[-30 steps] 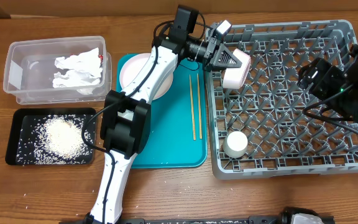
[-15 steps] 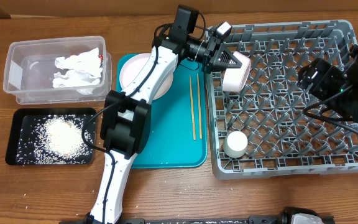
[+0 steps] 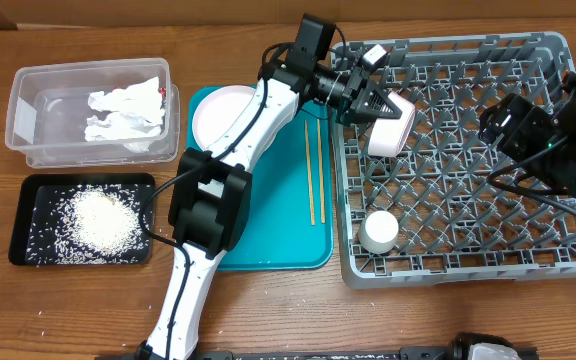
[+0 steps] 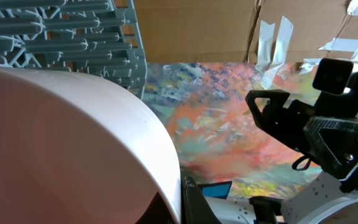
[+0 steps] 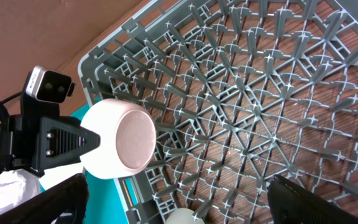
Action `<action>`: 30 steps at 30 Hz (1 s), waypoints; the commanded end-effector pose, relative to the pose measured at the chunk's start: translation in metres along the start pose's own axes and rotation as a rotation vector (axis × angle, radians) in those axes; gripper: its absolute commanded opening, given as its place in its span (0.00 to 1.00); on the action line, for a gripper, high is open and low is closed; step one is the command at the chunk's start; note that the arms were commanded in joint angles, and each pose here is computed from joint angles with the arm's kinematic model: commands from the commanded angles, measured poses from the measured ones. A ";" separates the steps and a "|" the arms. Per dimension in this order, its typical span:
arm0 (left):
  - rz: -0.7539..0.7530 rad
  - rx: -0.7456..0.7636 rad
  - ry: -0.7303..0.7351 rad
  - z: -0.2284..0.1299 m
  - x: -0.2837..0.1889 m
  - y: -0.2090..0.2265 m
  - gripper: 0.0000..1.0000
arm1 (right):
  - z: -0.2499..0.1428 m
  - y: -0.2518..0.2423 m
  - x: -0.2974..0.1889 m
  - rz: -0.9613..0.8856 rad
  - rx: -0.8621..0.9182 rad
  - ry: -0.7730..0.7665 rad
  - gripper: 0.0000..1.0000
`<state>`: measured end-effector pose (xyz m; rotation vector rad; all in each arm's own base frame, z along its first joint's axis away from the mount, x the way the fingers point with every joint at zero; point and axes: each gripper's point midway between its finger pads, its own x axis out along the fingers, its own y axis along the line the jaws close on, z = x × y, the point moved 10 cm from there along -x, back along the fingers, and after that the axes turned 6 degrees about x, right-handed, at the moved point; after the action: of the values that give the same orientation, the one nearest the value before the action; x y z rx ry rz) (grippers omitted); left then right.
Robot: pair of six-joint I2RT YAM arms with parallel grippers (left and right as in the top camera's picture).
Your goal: Sort waste into correct bins and load items into the dishwasher
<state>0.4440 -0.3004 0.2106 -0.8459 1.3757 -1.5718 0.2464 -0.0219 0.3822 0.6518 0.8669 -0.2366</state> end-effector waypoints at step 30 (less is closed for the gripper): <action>-0.038 0.019 -0.070 0.018 -0.063 -0.015 1.00 | 0.001 0.001 -0.004 0.009 -0.006 -0.008 0.93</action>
<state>0.4813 -0.2537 0.2187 -0.8786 1.2535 -1.5693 0.2458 -0.0218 0.3816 0.6518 0.8732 -0.2383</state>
